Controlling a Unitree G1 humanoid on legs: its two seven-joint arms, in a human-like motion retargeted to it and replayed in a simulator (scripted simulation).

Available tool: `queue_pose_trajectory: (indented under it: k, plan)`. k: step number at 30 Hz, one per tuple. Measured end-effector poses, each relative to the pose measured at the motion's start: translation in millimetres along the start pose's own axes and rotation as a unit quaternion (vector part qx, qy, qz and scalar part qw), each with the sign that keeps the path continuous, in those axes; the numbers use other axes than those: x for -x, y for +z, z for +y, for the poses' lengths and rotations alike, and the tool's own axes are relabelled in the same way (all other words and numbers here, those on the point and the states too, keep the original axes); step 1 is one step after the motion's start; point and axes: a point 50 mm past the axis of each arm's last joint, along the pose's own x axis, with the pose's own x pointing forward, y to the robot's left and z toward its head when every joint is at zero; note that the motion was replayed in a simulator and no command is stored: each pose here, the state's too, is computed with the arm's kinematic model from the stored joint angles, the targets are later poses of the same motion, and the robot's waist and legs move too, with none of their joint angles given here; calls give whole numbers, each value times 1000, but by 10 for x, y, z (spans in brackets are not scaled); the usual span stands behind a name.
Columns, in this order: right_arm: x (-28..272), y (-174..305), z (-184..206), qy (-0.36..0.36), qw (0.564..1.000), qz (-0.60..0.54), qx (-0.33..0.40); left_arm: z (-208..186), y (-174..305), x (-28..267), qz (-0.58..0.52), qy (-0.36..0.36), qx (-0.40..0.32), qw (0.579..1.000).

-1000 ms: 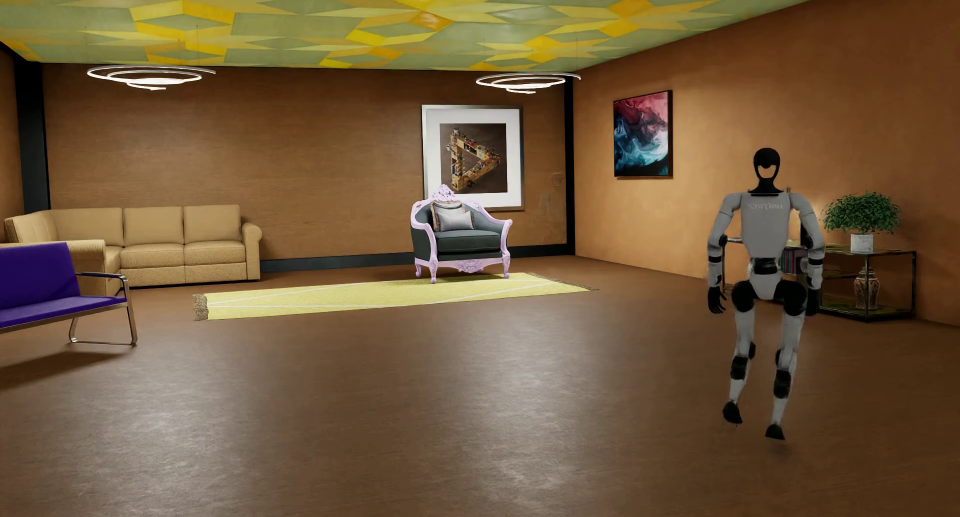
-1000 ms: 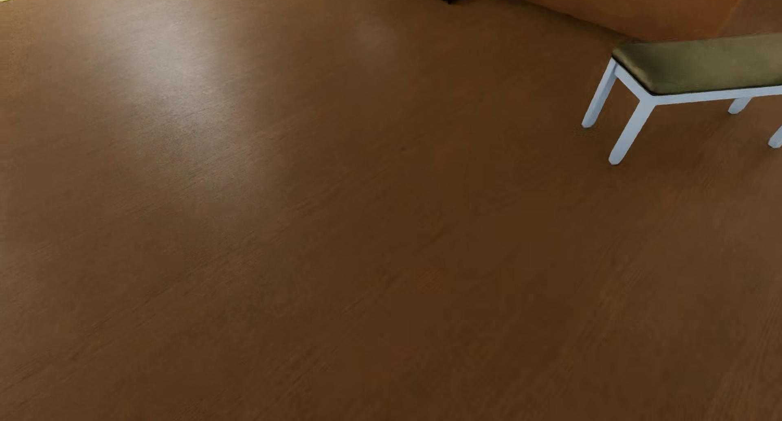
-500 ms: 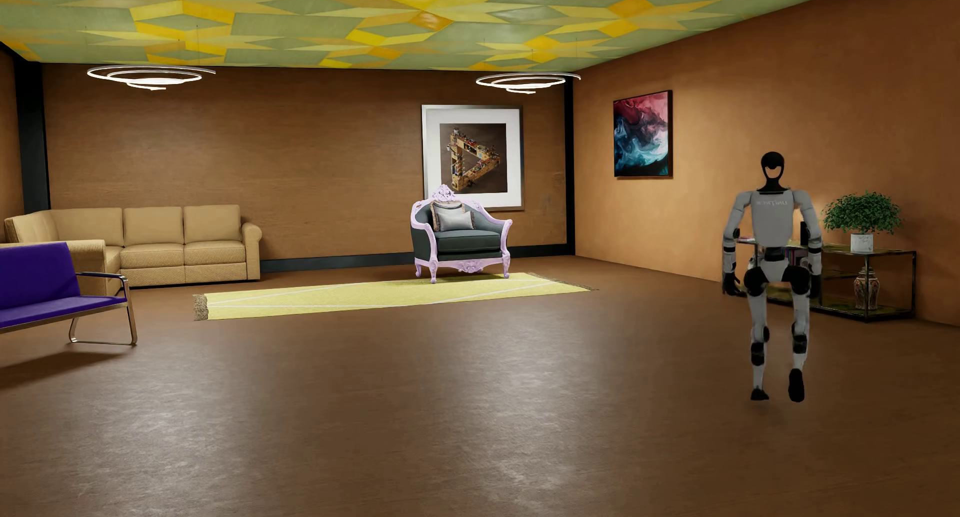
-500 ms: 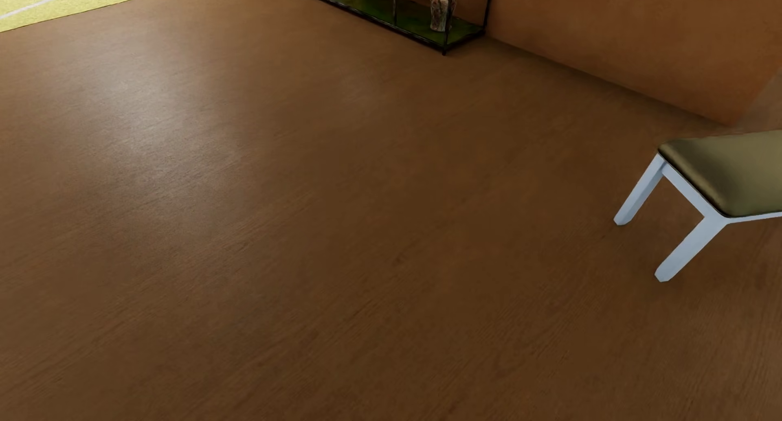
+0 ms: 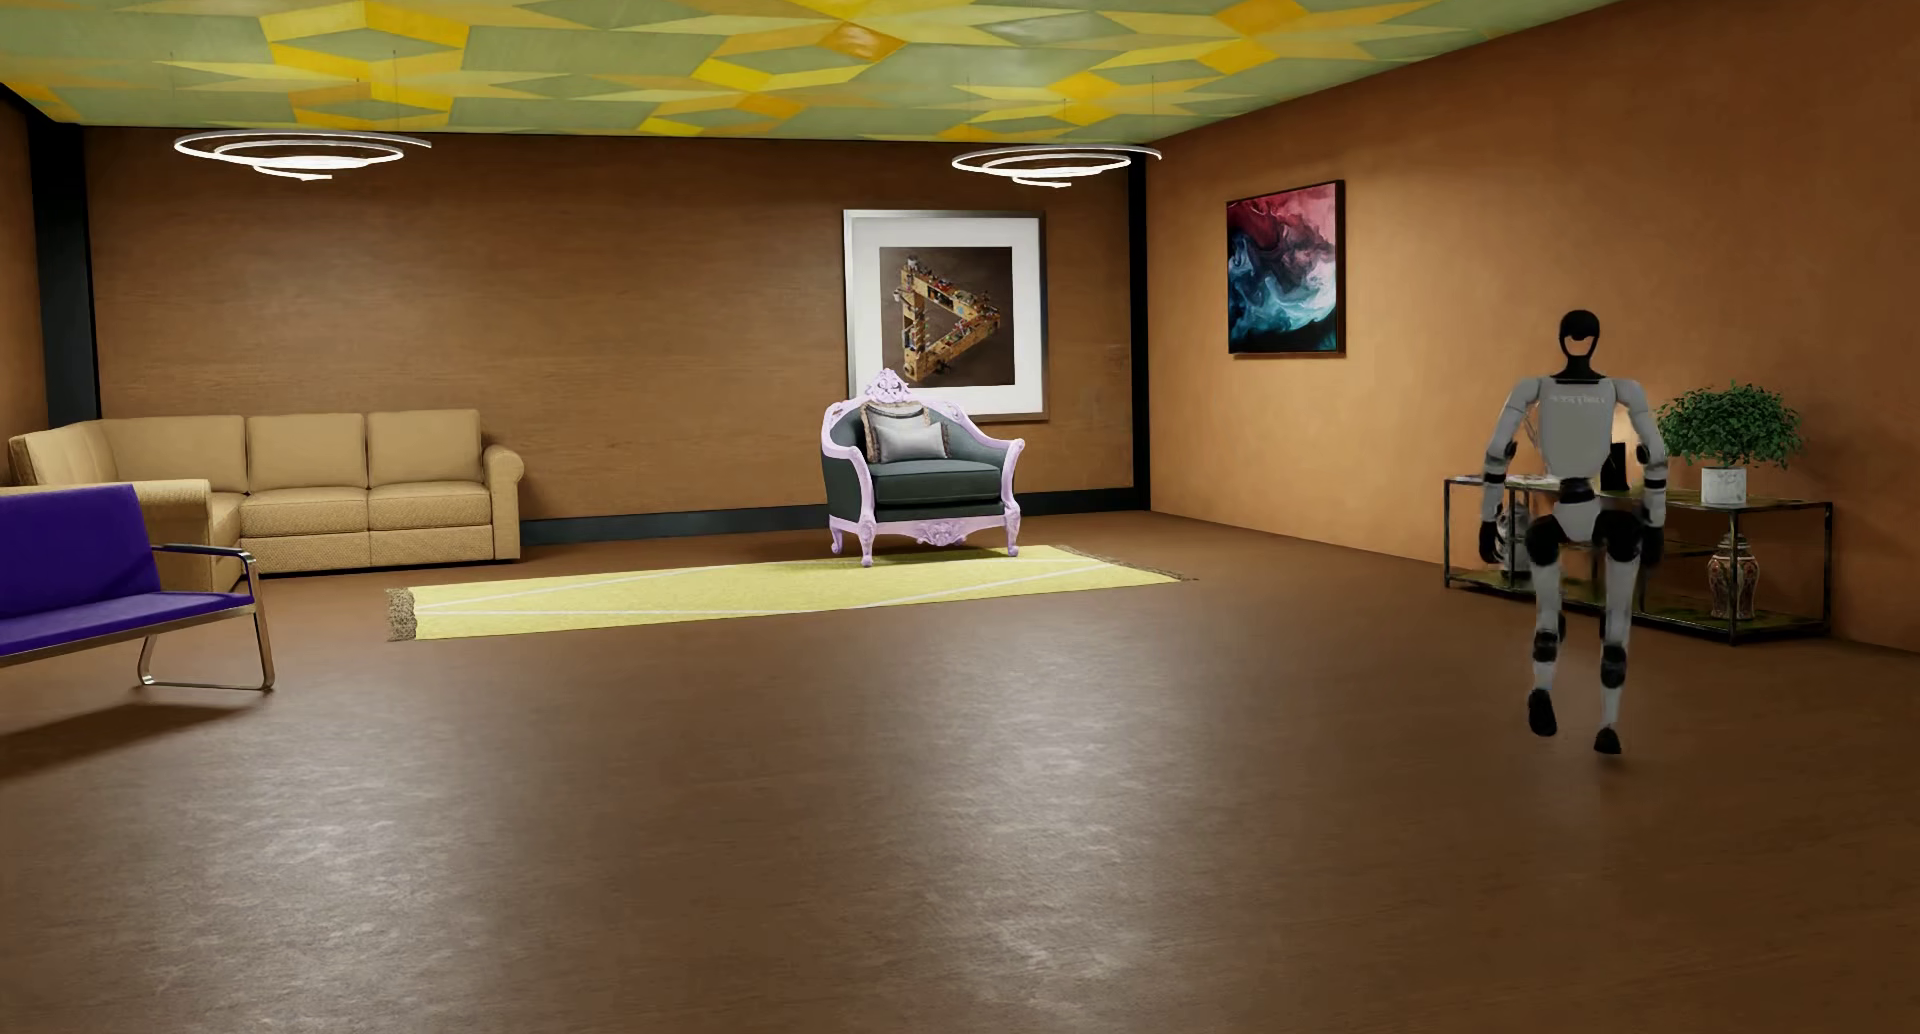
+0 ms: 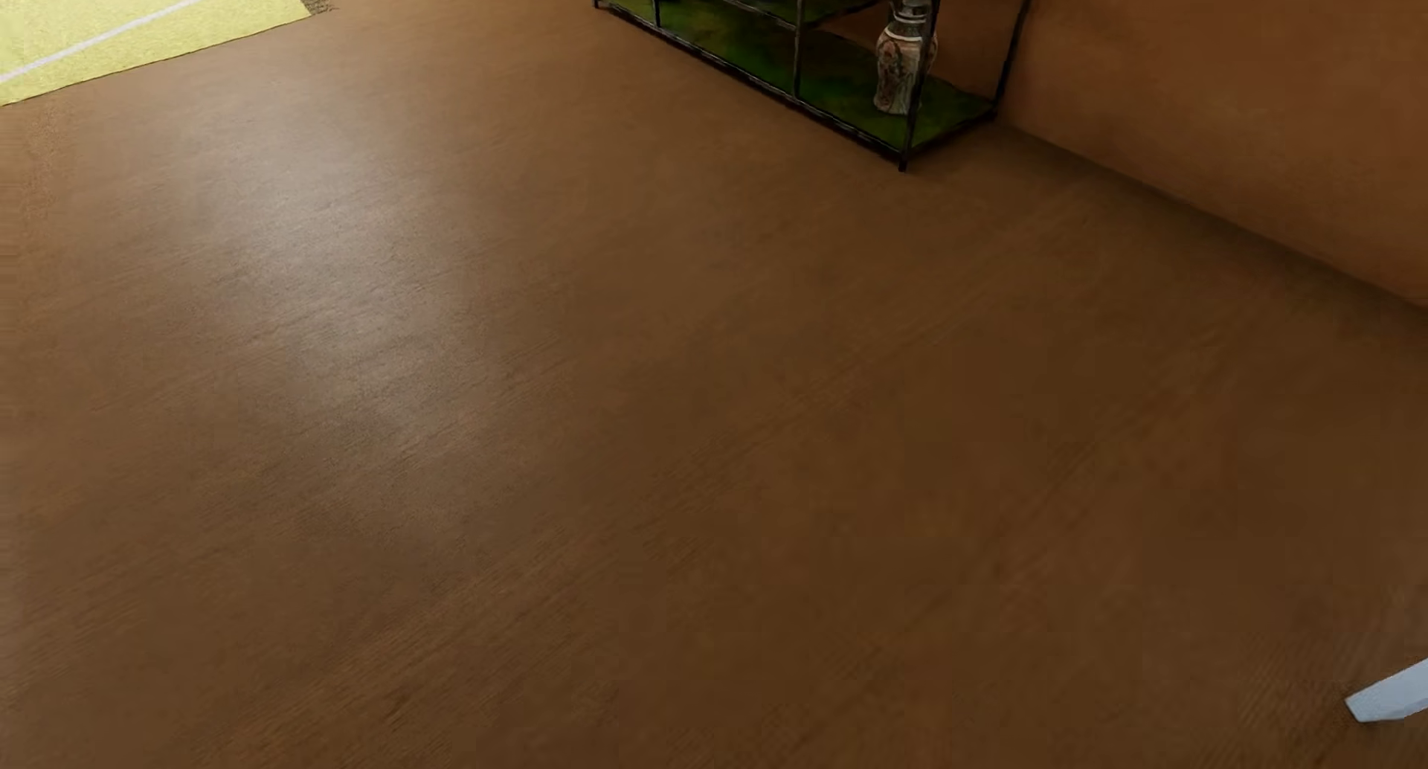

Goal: Move towards the dark armchair

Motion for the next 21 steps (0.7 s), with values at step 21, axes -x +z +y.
queue_pose_trajectory:
  k: [21]
  plan:
    - [266, -694, 593, 66, 991, 116, -27, 356, 1235, 142, -236, 46, -10, 970]
